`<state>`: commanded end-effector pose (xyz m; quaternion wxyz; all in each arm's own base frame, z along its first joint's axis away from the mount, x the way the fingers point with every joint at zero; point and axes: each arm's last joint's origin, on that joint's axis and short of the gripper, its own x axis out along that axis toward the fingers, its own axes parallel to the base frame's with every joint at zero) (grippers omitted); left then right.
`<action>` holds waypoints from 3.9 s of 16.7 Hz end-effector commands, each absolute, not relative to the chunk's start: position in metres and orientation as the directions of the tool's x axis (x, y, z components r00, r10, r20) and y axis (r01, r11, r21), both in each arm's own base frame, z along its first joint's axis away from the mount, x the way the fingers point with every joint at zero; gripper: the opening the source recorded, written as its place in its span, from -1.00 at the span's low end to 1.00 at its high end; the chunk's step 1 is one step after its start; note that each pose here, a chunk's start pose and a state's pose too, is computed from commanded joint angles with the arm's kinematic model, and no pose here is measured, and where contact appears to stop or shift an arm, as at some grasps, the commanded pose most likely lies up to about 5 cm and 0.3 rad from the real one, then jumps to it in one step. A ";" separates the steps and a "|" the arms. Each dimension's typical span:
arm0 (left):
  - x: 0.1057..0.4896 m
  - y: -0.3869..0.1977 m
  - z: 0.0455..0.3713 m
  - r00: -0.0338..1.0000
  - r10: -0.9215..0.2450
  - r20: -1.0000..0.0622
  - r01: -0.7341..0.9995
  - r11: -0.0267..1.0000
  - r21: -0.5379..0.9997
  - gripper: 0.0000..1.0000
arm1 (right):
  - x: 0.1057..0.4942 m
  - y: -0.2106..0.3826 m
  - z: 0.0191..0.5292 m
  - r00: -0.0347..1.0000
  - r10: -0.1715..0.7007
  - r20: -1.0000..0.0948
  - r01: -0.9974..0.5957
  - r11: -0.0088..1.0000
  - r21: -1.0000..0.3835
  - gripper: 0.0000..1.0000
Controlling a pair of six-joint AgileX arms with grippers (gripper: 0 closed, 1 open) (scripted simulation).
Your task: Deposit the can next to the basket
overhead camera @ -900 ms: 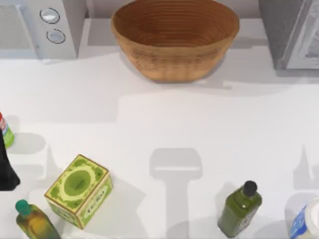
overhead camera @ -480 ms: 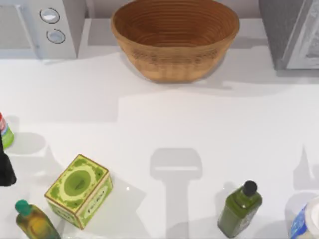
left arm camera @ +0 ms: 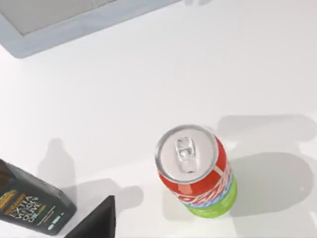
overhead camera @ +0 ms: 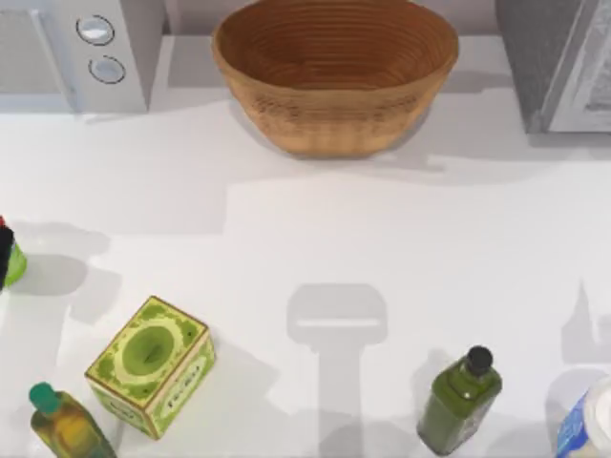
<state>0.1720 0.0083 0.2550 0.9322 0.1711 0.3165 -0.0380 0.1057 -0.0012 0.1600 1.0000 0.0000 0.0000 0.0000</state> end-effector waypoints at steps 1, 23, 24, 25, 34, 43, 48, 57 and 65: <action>0.186 0.010 0.261 0.750 0.039 -0.661 0.223 0.925 0.307 1.00 | 0.106 -0.001 0.160 1.000 0.000 0.000 0.000 1.000 0.000 1.00; 0.371 0.044 0.220 0.000 0.000 -1.000 0.724 0.690 0.000 1.00 | 0.106 -0.001 0.160 1.000 0.000 0.000 0.000 1.000 0.000 1.00; 0.371 0.045 0.219 -0.001 0.000 -1.000 0.723 0.691 0.000 1.00 | 0.106 -0.001 0.160 1.000 0.000 0.000 0.000 1.000 0.000 1.00; 0.371 0.045 0.215 -0.005 0.000 -1.000 0.721 0.693 -0.004 1.00 | 0.106 -0.001 0.160 1.000 0.000 0.000 0.000 1.000 0.000 1.00; 0.371 0.047 0.160 -0.002 0.000 -1.000 0.721 0.693 -0.002 1.00 | 0.106 -0.001 0.160 1.000 0.000 0.000 0.000 1.000 0.000 1.00; 0.371 0.047 0.160 -0.002 0.000 -1.000 0.721 0.693 -0.002 -0.06 | 0.106 -0.001 0.160 1.000 0.000 0.000 0.000 1.000 0.000 1.00; 0.371 0.047 0.160 -0.002 0.000 -1.000 0.721 0.693 -0.002 -0.81 | 0.106 -0.001 0.160 1.000 0.000 0.000 0.000 1.000 0.000 1.00; 0.371 0.047 0.160 -0.002 0.000 -1.000 0.721 0.693 -0.002 -1.00 | 0.106 -0.001 0.160 1.000 0.000 0.000 0.000 1.000 0.000 1.00; 0.390 -0.025 0.140 -0.034 -0.015 -0.999 0.698 0.715 -0.034 -1.00 | 0.106 -0.001 0.160 1.000 0.000 0.000 0.000 1.000 0.000 1.00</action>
